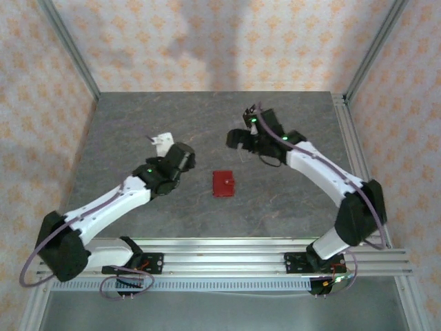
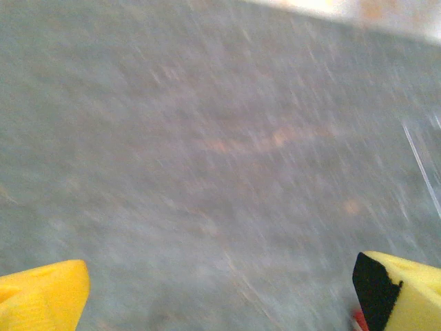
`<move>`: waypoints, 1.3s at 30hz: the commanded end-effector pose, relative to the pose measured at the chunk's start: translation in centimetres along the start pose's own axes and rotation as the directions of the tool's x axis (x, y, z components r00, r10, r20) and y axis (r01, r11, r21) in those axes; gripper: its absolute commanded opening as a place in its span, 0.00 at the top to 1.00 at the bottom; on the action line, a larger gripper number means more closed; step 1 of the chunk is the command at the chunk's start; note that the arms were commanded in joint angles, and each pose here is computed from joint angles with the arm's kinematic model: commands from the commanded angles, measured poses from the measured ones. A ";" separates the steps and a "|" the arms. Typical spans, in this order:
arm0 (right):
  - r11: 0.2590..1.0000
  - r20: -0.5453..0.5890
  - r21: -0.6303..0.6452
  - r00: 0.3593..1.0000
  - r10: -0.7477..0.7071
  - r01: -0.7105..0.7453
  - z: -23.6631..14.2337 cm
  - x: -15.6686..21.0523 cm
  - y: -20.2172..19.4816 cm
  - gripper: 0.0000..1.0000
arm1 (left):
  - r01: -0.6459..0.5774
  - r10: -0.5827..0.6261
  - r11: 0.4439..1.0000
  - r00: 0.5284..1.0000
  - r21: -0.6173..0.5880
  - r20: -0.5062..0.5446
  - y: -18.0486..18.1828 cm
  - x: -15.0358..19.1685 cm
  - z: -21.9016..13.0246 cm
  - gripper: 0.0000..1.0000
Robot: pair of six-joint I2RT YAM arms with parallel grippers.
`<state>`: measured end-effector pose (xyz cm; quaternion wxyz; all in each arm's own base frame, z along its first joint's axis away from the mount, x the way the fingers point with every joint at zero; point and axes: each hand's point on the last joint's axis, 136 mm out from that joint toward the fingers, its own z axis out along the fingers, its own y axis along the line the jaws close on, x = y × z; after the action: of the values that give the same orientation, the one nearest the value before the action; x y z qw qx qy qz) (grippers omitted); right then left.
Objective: Put the credit cards into the card holder
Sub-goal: Reset both arms
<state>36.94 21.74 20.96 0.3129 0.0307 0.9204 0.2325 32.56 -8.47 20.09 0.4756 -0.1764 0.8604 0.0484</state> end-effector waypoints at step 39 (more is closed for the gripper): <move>0.852 0.592 0.506 0.772 -0.231 -0.133 -1.9 -0.2 -28.4 0.01 | -0.175 0.191 0.976 0.973 -0.126 0.132 10.2 1.3 13.9 0.00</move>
<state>38.51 -4.27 8.51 0.5667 0.1609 0.8060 -0.0573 38.76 4.41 9.68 0.5063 -0.1237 0.8389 0.1571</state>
